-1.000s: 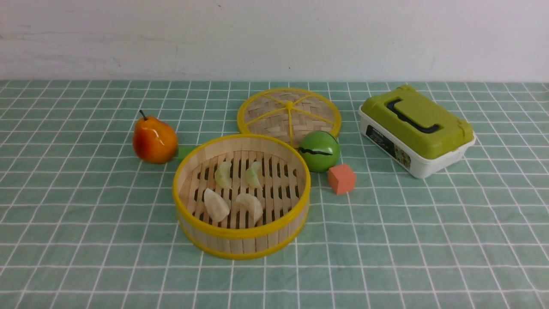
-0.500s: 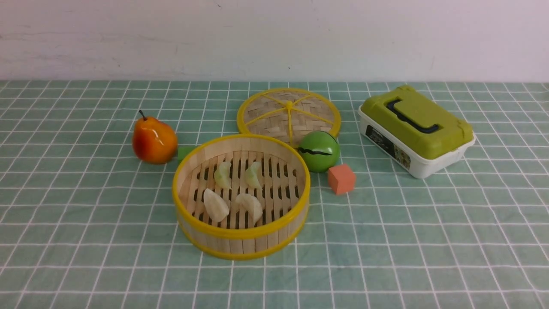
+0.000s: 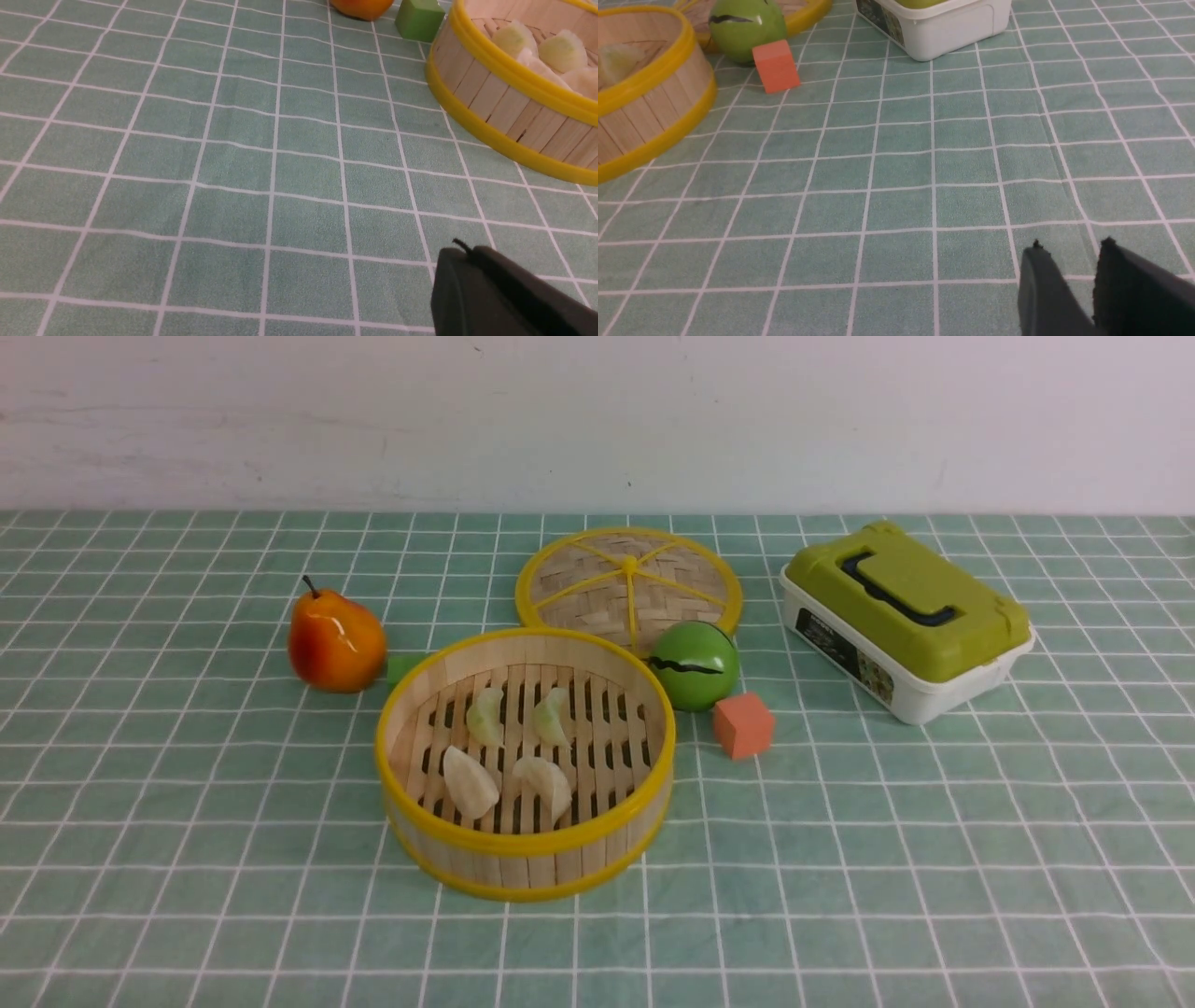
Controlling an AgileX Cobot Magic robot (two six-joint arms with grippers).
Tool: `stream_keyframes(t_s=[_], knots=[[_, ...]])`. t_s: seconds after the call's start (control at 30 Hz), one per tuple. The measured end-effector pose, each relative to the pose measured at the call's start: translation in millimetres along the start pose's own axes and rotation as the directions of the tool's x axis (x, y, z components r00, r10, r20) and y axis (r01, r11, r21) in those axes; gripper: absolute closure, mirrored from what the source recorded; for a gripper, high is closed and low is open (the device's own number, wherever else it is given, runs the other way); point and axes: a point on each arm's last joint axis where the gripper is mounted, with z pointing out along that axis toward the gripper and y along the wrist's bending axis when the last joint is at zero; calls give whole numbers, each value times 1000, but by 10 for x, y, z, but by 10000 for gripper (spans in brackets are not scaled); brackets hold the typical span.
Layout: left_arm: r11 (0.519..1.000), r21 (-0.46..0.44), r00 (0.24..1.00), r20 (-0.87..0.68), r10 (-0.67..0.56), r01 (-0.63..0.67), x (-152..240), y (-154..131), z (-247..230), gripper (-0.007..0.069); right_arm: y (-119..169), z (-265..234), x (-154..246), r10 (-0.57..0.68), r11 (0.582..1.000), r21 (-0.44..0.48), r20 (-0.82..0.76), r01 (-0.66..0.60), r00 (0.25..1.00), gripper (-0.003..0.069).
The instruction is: Put the dumplings into the steamer on the table with the blue tablecloth.
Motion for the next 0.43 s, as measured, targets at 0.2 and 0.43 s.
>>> stream_keyframes(t_s=[0.2, 0.43], knots=[[1000, 0, 1000, 0, 0, 0, 0, 0, 0, 639, 0, 0, 0, 0, 1000, 0, 0, 0, 1000, 470], [1000, 0, 1000, -1, 0, 0, 1, 0, 0, 639, 0, 0, 0, 0, 1000, 0, 0, 0, 1000, 466]])
